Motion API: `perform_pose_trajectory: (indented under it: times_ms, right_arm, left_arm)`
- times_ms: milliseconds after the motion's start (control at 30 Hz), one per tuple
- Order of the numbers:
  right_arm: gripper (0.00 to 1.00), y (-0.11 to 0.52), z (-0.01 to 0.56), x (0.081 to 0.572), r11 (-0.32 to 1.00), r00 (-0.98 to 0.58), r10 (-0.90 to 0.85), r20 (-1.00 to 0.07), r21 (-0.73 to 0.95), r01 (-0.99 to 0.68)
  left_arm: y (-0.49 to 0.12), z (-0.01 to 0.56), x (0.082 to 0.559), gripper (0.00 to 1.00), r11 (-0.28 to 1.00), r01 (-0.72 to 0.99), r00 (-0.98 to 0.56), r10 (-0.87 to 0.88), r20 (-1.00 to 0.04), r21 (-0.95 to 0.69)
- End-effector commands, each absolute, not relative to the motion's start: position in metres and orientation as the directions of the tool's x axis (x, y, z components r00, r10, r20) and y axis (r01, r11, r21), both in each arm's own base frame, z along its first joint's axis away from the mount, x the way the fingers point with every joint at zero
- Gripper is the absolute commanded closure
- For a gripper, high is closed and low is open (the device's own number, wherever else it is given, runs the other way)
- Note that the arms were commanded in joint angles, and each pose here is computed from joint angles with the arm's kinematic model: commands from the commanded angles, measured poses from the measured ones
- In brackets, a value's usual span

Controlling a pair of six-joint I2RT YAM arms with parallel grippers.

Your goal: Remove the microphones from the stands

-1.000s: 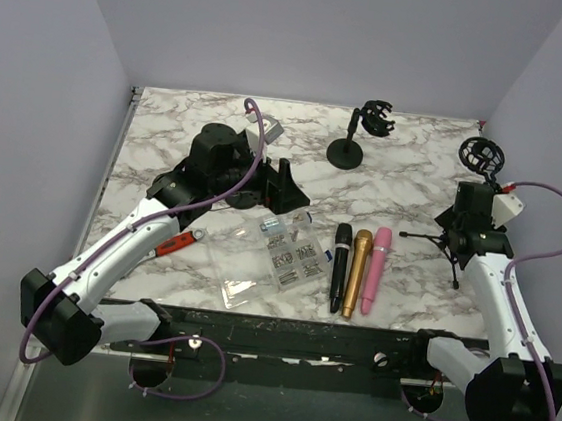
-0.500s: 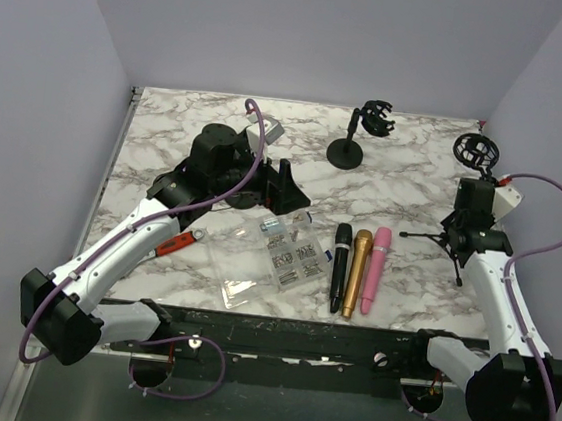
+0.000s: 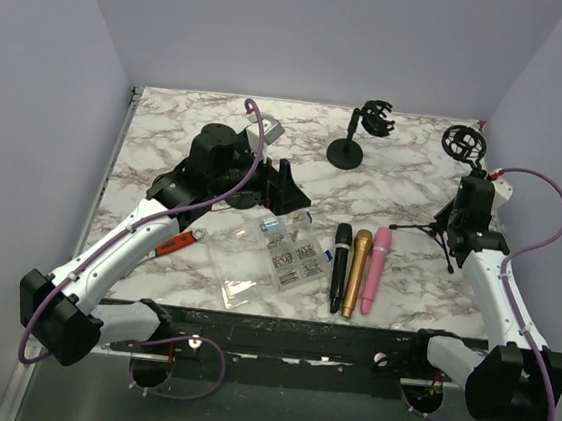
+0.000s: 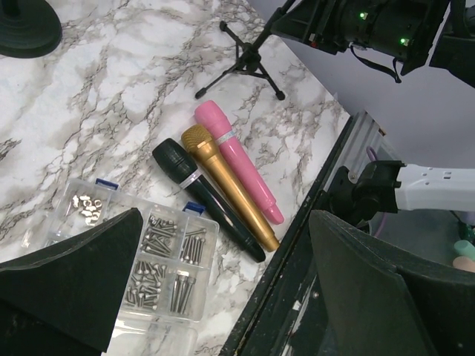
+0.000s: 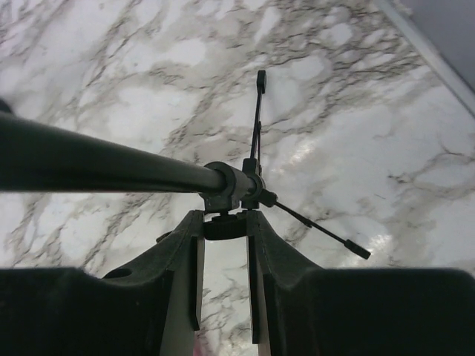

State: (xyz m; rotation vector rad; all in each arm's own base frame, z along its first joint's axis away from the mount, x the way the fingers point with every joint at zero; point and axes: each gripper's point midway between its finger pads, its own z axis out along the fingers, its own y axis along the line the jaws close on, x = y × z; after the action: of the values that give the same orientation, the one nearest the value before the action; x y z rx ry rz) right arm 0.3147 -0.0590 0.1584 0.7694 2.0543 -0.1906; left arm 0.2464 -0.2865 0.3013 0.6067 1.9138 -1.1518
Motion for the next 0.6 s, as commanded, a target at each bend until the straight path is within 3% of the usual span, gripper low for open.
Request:
perform_pose_trajectory:
  times_ms: [0, 200, 433, 567]
  right_arm:
    - [0.99, -0.032, 0.186, 0.351, 0.849, -0.302, 0.461, -0.835, 0.315, 0.425]
    - [0.99, -0.027, 0.195, 0.386, 0.869, -0.296, 0.443, -0.846, 0.323, 0.376]
    - [0.90, -0.012, 0.179, 0.406, 0.906, -0.382, 0.403, -0.831, 0.303, 0.295]
    - [0.73, -0.013, 0.177, 0.403, 0.900, -0.368, 0.414, -0.833, 0.314, 0.301]
  left_arm:
    - [-0.288, 0.320, 0.241, 0.01, 0.437, 0.759, -0.527, -0.022, -0.849, -0.482]
    - [-0.287, 0.320, 0.241, 0.01, 0.441, 0.760, -0.523, -0.020, -0.852, -0.477]
    - [-0.287, 0.319, 0.242, 0.01, 0.448, 0.758, -0.523, -0.017, -0.852, -0.474]
    - [-0.288, 0.318, 0.242, 0.01, 0.445, 0.758, -0.526, -0.016, -0.850, -0.477]
